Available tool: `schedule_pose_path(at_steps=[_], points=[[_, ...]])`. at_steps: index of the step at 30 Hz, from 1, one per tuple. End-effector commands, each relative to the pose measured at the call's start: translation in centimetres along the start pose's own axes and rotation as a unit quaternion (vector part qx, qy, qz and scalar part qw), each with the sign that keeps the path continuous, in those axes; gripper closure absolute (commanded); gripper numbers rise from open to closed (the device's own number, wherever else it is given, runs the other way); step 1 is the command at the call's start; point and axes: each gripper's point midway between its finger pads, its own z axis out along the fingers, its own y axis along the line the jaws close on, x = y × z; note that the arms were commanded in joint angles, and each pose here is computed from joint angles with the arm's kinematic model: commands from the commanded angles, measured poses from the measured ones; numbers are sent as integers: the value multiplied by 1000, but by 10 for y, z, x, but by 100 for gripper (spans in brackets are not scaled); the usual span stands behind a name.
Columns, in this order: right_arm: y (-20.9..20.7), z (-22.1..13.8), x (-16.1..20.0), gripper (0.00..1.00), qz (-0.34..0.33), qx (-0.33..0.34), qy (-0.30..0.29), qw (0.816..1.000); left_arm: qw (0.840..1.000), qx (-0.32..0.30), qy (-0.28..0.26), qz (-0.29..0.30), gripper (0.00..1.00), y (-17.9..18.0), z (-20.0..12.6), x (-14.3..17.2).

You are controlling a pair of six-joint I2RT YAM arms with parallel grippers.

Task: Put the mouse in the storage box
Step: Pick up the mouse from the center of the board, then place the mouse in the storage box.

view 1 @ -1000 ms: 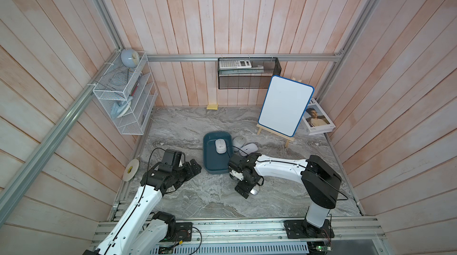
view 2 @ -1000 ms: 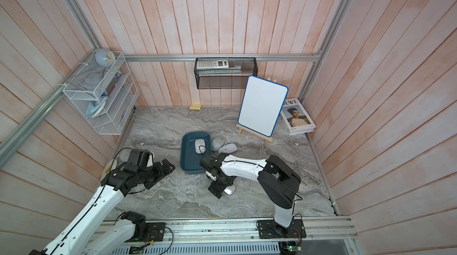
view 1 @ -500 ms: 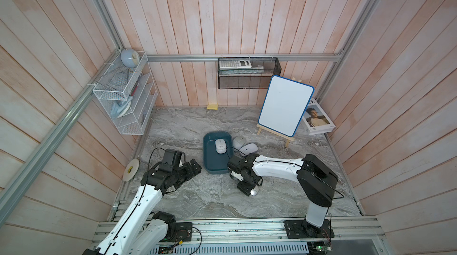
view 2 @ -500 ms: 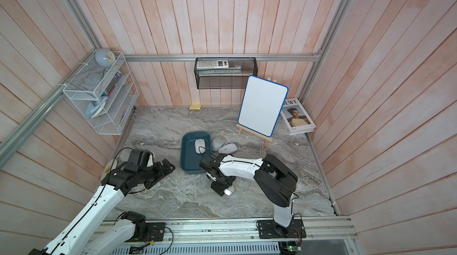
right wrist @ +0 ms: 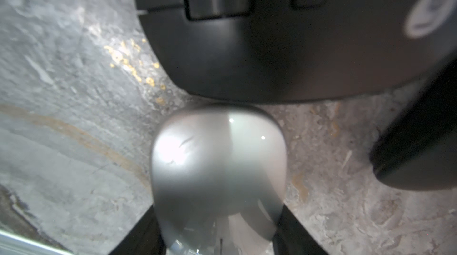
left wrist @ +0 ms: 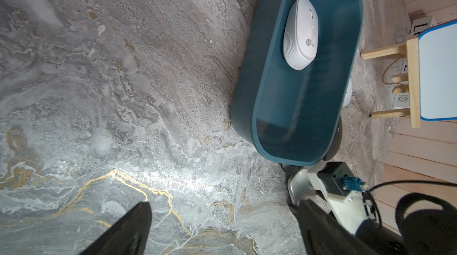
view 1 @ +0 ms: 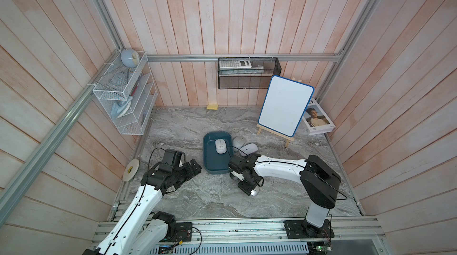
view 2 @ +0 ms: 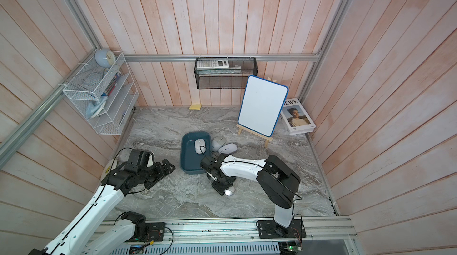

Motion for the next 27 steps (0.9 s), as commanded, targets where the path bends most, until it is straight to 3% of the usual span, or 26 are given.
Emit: schedule_pose_path(at_steps=[1,13,21,27], points=[[-1,-14,8,49,17,-7,-4,1000,1000,-4,-13,5,2,0,-2,-6],[-5,-88,-1,49,12,-13,-66,998,1000,-6,-12,5,2,2,-2,-6],[-30,-139,-59,48,37,30,-118,992,1000,-8,-13,1,2,3,-2,-5],[-48,-152,-115,47,71,24,-117,990,1000,-12,-15,4,2,2,-7,-7]])
